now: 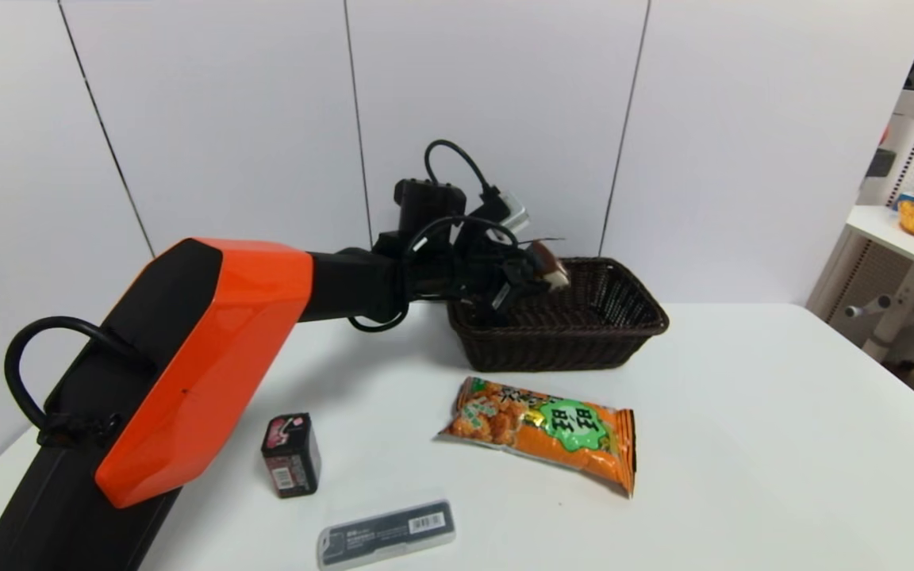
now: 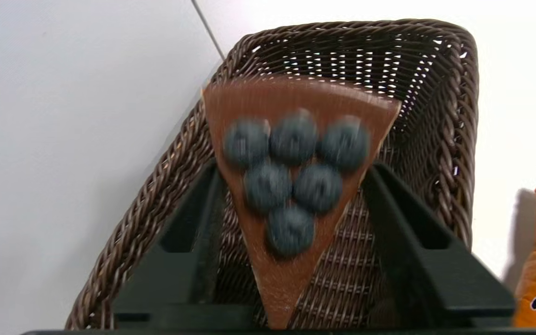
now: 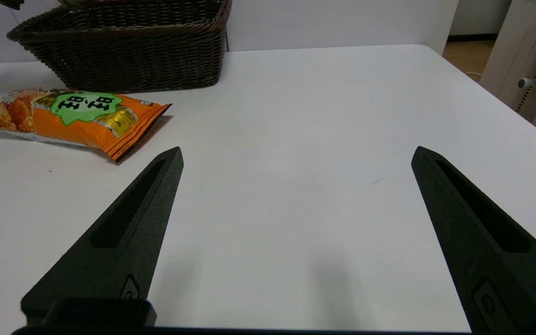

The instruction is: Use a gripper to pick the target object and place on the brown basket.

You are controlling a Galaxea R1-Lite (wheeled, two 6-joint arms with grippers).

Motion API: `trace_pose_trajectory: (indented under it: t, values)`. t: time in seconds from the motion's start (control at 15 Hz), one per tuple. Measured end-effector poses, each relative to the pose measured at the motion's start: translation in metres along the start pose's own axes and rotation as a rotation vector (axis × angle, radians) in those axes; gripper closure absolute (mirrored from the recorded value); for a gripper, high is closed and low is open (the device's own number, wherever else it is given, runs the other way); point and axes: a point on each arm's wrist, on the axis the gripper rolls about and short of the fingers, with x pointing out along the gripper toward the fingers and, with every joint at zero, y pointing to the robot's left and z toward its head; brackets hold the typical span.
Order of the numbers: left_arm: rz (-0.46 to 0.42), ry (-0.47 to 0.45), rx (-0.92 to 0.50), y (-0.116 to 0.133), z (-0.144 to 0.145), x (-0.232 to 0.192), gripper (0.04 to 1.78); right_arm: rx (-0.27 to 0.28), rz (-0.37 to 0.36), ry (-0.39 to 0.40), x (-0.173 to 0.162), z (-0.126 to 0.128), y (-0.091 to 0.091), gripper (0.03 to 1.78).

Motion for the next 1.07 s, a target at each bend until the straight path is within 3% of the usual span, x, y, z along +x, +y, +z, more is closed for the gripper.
trace_pose_trajectory:
  t: [0.33,0.73,1.07]
  values:
    - [0.0,0.0,-0.002,0.0,-0.001,0.0,0.45,0.001,0.0,0.0,0.0,0.0,0.0,0.12]
    - [0.016,-0.013,0.01,0.002,0.012,-0.006,0.28,0.0,0.0,0.0,0.0,0.0,0.0,0.12]
    - [0.221,-0.045,0.054,0.016,0.079,-0.058,0.2,0.0,0.0,0.0,0.0,0.0,0.0,0.12]
